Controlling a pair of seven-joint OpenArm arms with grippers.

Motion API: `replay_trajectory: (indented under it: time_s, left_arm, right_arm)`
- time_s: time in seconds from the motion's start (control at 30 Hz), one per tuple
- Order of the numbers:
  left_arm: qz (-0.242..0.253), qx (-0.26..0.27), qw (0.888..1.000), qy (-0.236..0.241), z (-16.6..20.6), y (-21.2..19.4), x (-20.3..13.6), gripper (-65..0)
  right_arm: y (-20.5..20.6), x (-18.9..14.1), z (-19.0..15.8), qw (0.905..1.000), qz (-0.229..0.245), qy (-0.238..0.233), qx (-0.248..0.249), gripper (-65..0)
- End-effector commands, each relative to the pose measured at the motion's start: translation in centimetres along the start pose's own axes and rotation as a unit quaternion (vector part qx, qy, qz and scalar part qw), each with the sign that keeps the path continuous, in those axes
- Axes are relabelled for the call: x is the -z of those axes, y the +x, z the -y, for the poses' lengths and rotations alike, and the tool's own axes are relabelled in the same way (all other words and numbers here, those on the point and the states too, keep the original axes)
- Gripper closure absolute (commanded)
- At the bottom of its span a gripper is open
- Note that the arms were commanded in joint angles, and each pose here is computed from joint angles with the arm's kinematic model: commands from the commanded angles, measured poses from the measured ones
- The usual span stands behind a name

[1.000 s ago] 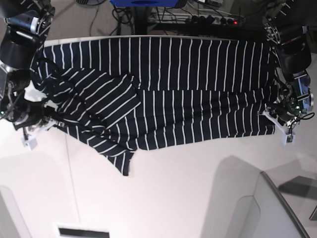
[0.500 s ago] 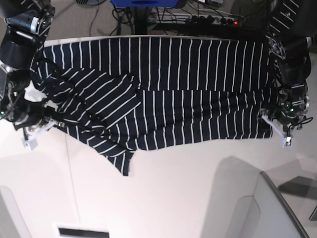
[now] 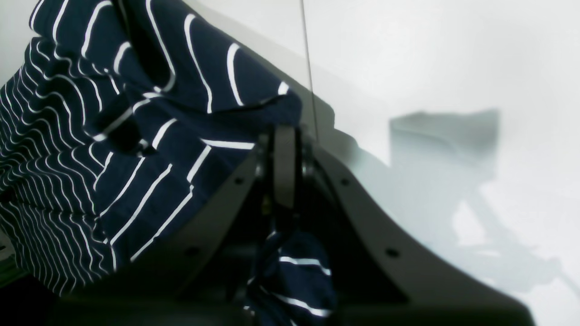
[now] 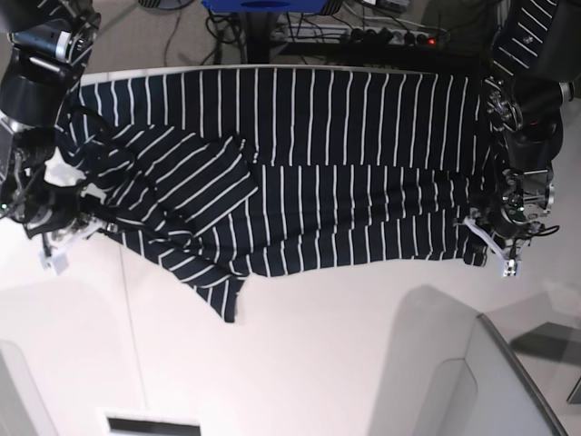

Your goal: Layout the t-shirt on the table in an organized manner, then fold the t-shirt properly

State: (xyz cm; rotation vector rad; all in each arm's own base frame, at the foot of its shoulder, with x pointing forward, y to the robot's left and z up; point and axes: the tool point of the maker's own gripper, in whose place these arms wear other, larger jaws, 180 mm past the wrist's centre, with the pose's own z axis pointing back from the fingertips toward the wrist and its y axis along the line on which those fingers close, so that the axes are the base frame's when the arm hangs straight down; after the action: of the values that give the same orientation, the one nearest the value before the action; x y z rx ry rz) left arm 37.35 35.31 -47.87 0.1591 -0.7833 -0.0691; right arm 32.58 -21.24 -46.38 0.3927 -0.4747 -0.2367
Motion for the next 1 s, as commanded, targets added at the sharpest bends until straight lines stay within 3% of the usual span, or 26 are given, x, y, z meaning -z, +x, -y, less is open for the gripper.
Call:
replay_trajectory:
  time_s: [0.0, 0.1, 0.33, 0.47, 0.57, 0.8, 0.87, 0.97]
  left_arm:
    - [0.004, 0.005, 1.0, 0.015, -1.4, 0.9, -0.2, -12.5]
    - [0.002, 0.004, 1.0, 0.017, -1.6, 0.7, -0.2, 0.0]
    - [-0.005, 0.004, 1.0, 0.02, -1.8, -0.2, -0.5, 0.0]
    - [0.016, 0.016, 0.999, 0.033, -2.8, 1.8, -0.8, 0.0]
    - [-0.006, 0.027, 0.998, 0.048, -3.8, 2.3, -1.2, 0.0]
    - [-0.025, 0.056, 0.995, 0.08, -5.6, 2.6, -3.2, -4.4]
    - [-0.009, 0.026, 0.996, 0.082, -6.1, 3.7, -3.8, -5.3]
    - [-0.007, -0.02, 0.996, 0.089, -8.9, 4.6, -5.0, -14.3]
  right_arm:
    - [2.2, -0.8, -0.2, 0.9996, 0.029, 0.005, -0.007, -0.2]
    - [2.2, -0.8, -0.2, 0.9996, 0.029, 0.005, -0.007, -0.2]
    - [2.2, -0.8, -0.2, 0.9995, 0.029, 0.004, -0.007, -0.2]
    - [2.2, -0.8, -0.2, 0.9996, 0.029, 0.004, -0.008, -0.2]
    - [2.2, -0.8, -0.2, 0.9996, 0.029, 0.004, -0.008, -0.2]
    - [2.2, -0.7, -0.3, 0.9996, 0.028, 0.005, -0.008, -0.2]
    - [2.2, -0.7, -0.3, 0.9996, 0.028, 0.005, -0.008, -0.2]
    - [2.2, -0.7, -0.3, 0.9996, 0.028, 0.005, -0.008, -0.2]
